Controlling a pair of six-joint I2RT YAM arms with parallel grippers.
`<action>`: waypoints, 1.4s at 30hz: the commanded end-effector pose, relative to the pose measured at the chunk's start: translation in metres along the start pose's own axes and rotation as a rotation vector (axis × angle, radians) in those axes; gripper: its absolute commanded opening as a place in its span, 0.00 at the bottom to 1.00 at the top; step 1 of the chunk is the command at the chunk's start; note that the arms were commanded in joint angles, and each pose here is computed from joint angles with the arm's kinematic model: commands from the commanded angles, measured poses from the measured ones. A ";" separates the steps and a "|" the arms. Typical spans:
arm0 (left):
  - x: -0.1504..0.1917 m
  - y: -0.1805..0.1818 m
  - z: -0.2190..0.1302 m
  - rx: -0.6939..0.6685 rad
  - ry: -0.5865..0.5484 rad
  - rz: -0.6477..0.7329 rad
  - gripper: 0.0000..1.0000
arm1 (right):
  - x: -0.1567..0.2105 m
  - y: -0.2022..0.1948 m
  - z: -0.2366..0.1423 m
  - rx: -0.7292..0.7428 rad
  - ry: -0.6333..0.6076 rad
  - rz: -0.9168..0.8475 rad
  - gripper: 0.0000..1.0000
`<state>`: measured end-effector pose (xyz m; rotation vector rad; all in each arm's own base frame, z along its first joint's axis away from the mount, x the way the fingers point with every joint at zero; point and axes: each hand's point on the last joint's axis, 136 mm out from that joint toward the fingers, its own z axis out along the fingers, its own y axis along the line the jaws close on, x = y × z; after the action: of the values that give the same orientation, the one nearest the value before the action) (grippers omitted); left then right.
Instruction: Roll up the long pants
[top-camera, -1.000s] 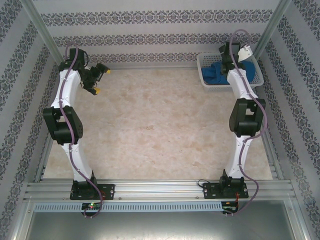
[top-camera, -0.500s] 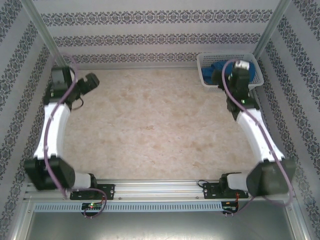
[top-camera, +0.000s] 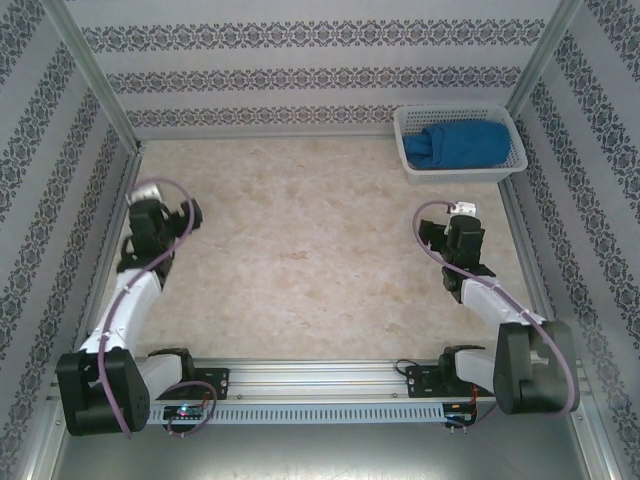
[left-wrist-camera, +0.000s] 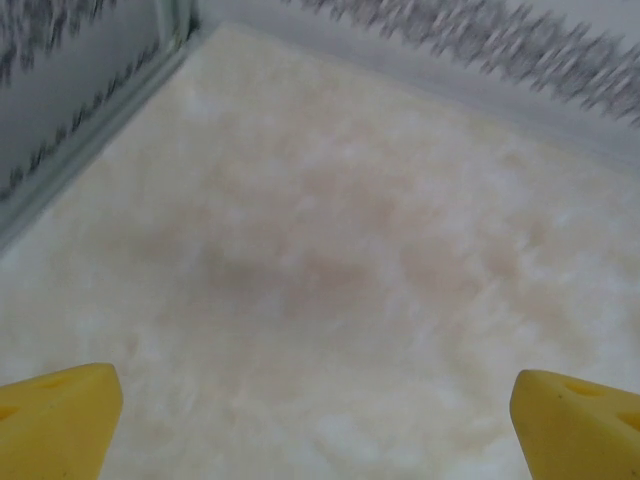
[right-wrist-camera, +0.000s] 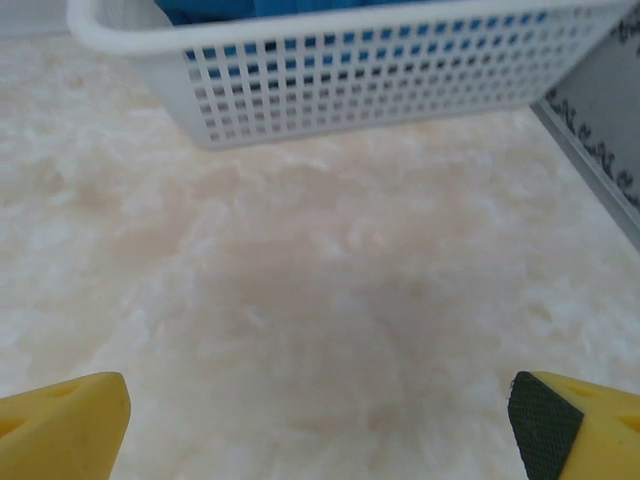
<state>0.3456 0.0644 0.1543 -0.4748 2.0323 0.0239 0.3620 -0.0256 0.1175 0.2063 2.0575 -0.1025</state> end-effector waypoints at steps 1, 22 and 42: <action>-0.007 0.008 -0.011 0.007 -0.282 0.015 1.00 | -0.035 0.012 0.010 -0.047 -0.148 -0.018 0.98; 0.059 -0.060 0.069 0.225 -0.087 0.314 1.00 | -0.003 0.027 0.032 -0.095 -0.182 -0.058 0.98; 0.058 -0.060 0.069 0.223 -0.085 0.314 1.00 | -0.003 0.027 0.031 -0.097 -0.182 -0.058 0.98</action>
<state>0.3907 0.0055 0.0659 -0.0360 2.0330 -0.0053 0.3919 -0.0066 0.0918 0.0874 1.9306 -0.0649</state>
